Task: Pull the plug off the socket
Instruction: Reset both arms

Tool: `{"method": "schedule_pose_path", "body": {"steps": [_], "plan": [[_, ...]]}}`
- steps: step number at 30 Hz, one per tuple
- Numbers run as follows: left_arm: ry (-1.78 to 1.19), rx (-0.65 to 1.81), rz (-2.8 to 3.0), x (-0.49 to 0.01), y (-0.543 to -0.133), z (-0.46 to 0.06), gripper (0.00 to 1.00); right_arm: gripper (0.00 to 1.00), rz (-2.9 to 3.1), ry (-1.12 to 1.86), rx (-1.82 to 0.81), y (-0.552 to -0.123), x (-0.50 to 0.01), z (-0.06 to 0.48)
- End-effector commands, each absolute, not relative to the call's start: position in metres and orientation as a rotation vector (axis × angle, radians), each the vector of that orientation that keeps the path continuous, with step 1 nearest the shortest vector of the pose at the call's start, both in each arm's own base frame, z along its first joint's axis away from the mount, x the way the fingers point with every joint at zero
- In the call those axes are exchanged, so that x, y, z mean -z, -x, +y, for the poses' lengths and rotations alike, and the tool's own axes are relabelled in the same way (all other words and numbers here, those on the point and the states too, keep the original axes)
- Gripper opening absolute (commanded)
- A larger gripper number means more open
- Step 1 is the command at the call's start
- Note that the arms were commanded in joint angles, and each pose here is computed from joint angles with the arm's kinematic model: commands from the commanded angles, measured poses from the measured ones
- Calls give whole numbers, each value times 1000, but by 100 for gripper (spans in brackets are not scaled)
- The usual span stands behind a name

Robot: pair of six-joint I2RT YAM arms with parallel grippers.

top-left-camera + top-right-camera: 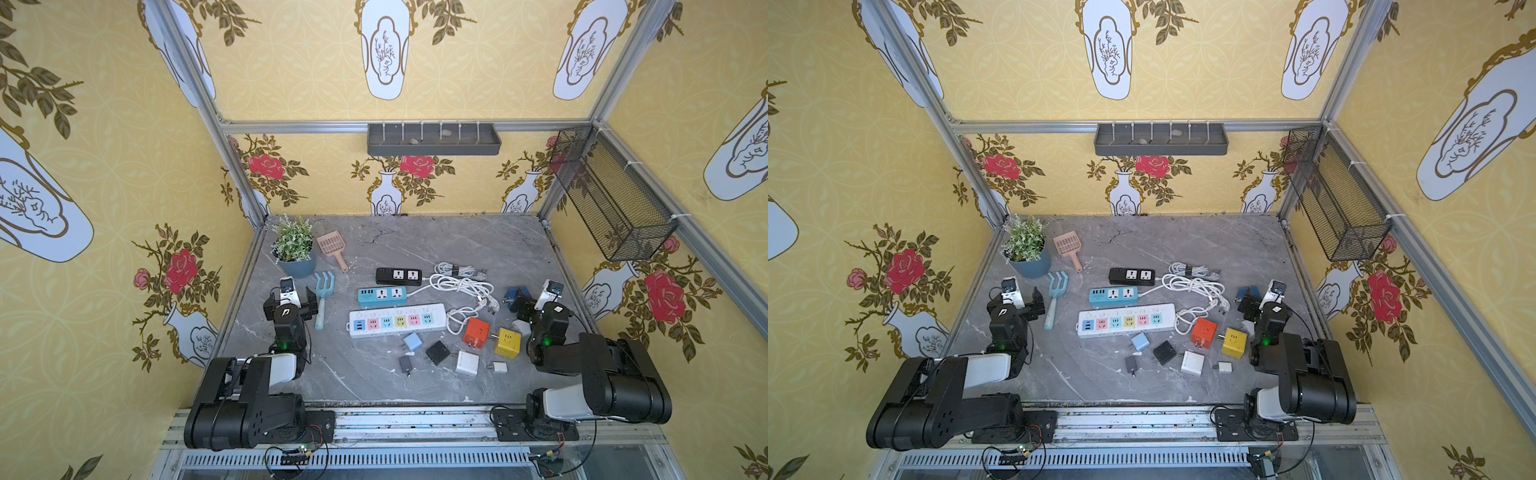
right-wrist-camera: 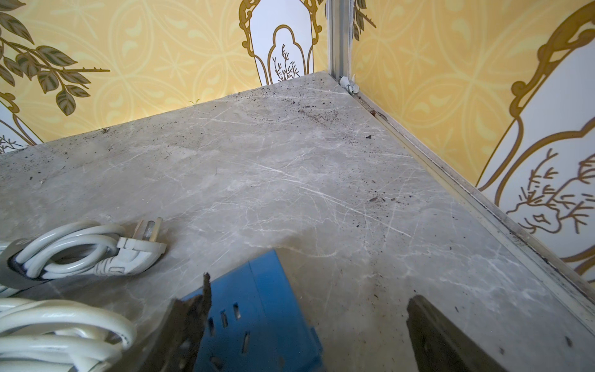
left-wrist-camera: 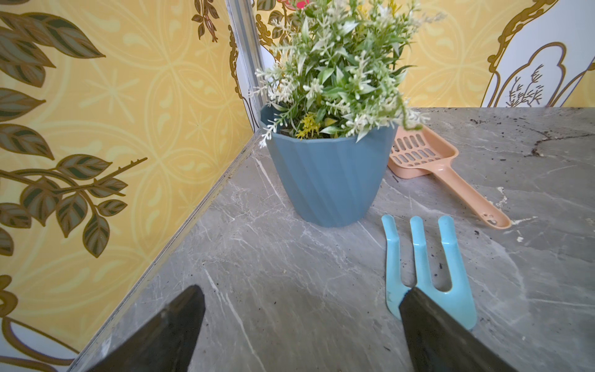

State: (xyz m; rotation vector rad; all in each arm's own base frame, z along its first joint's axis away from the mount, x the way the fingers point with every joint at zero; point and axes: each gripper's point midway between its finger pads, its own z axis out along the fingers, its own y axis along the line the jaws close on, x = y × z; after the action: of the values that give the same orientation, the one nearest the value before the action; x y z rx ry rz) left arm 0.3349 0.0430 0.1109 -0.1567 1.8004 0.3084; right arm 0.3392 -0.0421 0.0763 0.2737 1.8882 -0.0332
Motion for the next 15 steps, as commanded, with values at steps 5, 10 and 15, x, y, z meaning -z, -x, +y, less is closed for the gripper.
{"method": "schedule_pose_path", "body": {"steps": [5,10,15], "plan": [[155,-300,1756,-121,-337,42,100,98,1837,-290,38,-342,-88,-45],[155,-300,1757,-121,-337,42,100,98,1837,-291,40,-343,-88,-45],[157,-302,1758,-120,-336,42,100,98,1837,-291,40,-343,-88,-45]]}}
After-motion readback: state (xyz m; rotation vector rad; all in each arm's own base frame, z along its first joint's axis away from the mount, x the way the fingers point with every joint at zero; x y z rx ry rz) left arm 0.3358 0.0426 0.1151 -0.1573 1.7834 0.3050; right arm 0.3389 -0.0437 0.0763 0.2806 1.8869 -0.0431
